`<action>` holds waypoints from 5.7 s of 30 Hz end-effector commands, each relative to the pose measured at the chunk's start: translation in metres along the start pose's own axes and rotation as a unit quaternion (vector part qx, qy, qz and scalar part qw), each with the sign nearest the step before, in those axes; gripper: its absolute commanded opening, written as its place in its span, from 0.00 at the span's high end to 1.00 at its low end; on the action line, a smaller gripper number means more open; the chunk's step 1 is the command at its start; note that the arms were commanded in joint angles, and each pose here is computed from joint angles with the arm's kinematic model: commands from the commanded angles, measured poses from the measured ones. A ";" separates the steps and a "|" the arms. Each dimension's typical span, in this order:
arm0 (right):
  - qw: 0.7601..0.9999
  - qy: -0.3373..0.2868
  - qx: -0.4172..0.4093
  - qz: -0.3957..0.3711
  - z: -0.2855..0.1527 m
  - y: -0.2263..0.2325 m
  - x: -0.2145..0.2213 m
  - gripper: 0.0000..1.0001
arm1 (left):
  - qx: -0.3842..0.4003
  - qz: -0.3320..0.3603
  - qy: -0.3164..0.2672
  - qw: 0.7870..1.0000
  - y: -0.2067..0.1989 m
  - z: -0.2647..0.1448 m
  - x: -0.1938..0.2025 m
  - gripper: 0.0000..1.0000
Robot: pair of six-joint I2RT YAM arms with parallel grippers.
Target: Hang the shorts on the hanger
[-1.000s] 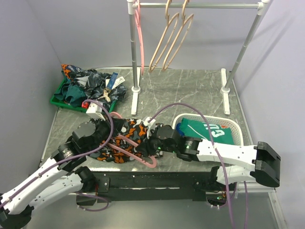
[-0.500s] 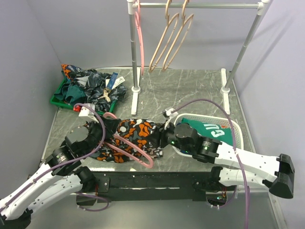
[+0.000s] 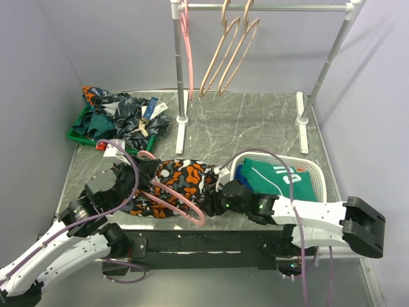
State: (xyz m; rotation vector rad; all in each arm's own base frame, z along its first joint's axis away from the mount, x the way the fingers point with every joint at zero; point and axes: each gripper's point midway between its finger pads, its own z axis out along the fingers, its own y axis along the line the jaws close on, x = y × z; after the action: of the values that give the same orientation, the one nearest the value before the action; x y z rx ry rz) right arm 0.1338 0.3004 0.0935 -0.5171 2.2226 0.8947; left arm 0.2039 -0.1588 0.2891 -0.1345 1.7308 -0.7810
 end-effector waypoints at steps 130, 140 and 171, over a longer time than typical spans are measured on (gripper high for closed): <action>0.976 -0.193 -0.087 -0.047 -0.197 0.119 -0.294 0.24 | 0.065 0.062 -0.136 0.987 -0.143 0.000 -0.187 0.99; 0.969 -0.169 0.023 -0.178 -0.151 0.095 -0.238 0.21 | 0.095 0.086 -0.088 0.988 -0.144 -0.008 -0.166 0.99; 0.964 -0.132 -0.094 -0.211 -0.138 0.150 -0.189 0.20 | 0.108 0.093 -0.066 0.988 -0.142 -0.003 -0.144 0.99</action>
State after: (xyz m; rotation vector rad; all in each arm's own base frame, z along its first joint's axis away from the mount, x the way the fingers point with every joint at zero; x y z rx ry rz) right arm 0.1291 0.3243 0.3428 -0.9108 1.7842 0.7665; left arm 0.2095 -0.1991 0.4577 0.1588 1.6037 -0.7147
